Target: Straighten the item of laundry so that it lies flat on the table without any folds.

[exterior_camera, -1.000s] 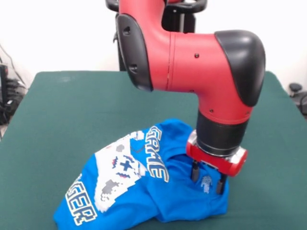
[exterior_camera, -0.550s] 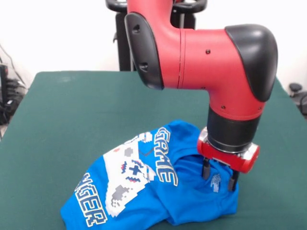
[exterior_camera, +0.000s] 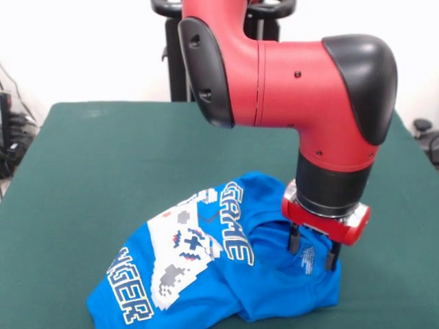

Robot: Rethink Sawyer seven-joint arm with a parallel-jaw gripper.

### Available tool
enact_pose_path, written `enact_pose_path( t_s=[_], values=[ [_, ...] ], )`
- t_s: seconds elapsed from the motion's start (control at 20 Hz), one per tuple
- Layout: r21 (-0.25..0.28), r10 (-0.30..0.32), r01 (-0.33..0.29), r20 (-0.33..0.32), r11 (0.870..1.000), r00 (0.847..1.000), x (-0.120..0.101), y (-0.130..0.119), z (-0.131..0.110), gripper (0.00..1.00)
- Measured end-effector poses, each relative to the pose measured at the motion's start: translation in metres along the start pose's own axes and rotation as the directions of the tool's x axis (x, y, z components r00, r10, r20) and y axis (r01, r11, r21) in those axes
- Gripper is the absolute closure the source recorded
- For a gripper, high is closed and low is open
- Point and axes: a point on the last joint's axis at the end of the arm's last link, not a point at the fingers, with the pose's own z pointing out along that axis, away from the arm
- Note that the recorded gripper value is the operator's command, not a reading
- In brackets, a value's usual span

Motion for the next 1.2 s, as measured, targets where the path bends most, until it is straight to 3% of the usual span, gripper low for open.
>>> enact_pose_path(
  t_s=[0.8, 1.2],
  values=[
    [0.006, -0.012, 0.012, -0.008, 1.000, 1.000, 0.007, 0.006, -0.001, 0.00],
    [0.045, -0.048, 0.051, -0.056, 0.998, 0.997, 0.024, 0.025, -0.009, 0.00]
  ],
)
